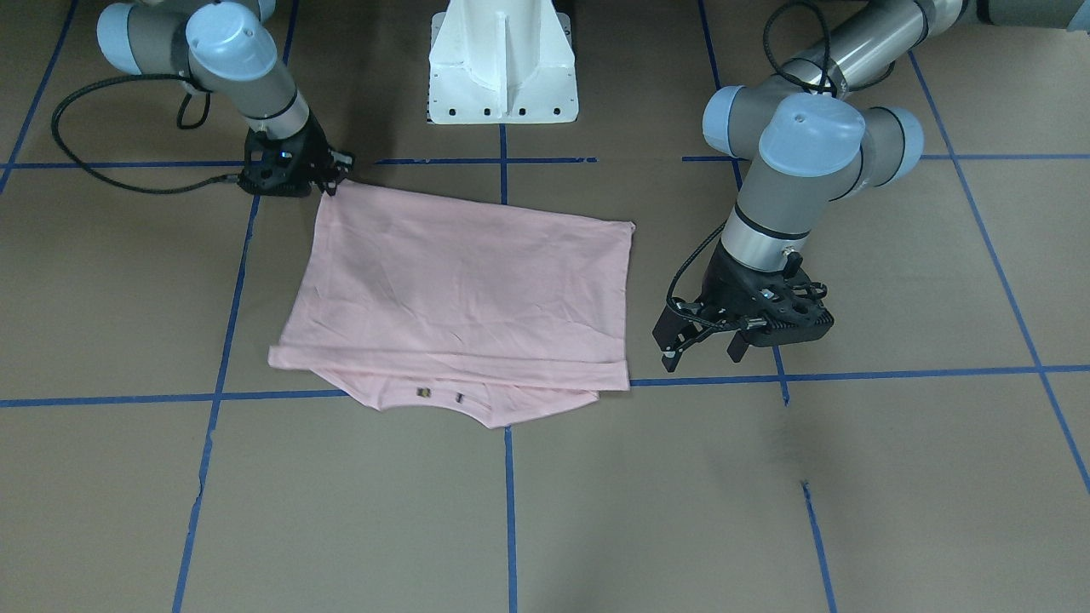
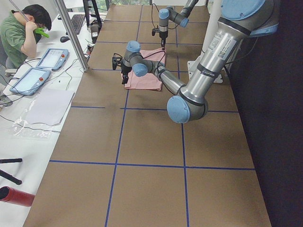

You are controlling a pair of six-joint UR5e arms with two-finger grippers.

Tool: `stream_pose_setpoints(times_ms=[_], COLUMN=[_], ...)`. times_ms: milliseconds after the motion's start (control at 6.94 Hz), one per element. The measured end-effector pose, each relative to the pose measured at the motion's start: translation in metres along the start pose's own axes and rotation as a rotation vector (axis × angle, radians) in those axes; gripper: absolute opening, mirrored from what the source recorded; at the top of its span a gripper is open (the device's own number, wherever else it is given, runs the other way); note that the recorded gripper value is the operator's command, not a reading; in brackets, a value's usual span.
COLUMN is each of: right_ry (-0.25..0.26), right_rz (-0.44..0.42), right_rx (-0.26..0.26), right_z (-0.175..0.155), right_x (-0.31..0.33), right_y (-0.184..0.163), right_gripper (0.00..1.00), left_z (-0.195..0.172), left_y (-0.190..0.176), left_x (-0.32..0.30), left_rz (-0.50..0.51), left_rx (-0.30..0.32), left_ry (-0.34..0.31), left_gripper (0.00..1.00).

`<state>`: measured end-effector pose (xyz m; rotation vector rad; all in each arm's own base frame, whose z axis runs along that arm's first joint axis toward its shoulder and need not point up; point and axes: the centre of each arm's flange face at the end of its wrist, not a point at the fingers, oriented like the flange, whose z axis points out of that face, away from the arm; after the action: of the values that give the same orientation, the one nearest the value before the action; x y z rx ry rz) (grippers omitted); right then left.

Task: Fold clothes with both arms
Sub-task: 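Drag the folded shirt corner with the right gripper, rotating the shirt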

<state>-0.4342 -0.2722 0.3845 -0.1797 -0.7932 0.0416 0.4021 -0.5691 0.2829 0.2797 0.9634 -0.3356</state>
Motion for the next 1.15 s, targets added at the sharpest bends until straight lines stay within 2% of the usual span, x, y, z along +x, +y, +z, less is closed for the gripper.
stream_pose_setpoints(times_ms=[144,288,432,577,721,865,1153], right_ry=[0.029,0.045,0.046,0.034,0.012,-0.017,-0.093], right_rz=[-0.021,-0.013,0.016,0.052,0.077,0.101,0.084], right_rx=[-0.073,-0.123,-0.147,-0.151,-0.133,-0.094,0.017], right_z=[0.007,0.011,0.011,0.007,-0.001,-0.012,-0.043], right_x=[0.007,0.008,0.004,-0.002,-0.009,-0.016,-0.033], right_y=[0.042,0.074,0.094,0.103,0.099,0.082,0.033], right_gripper=[0.99,1.00,1.00,1.00,1.00,1.00,1.00], left_z=[-0.004,-0.004,-0.003,-0.002,0.001,0.003,-0.013], left_y=[0.005,0.012,0.020,0.032,0.060,0.101,0.197], left_x=[0.004,0.008,0.012,0.018,0.023,0.023,0.037], left_rz=[0.008,0.016,0.024,0.029,-0.007,-0.090,-0.261], left_rx=[-0.001,-0.008,-0.017,-0.032,-0.067,-0.119,-0.223], left_ry=[0.011,0.017,0.024,0.034,0.041,0.035,-0.051], left_gripper=[1.00,1.00,1.00,1.00,0.98,0.96,0.96])
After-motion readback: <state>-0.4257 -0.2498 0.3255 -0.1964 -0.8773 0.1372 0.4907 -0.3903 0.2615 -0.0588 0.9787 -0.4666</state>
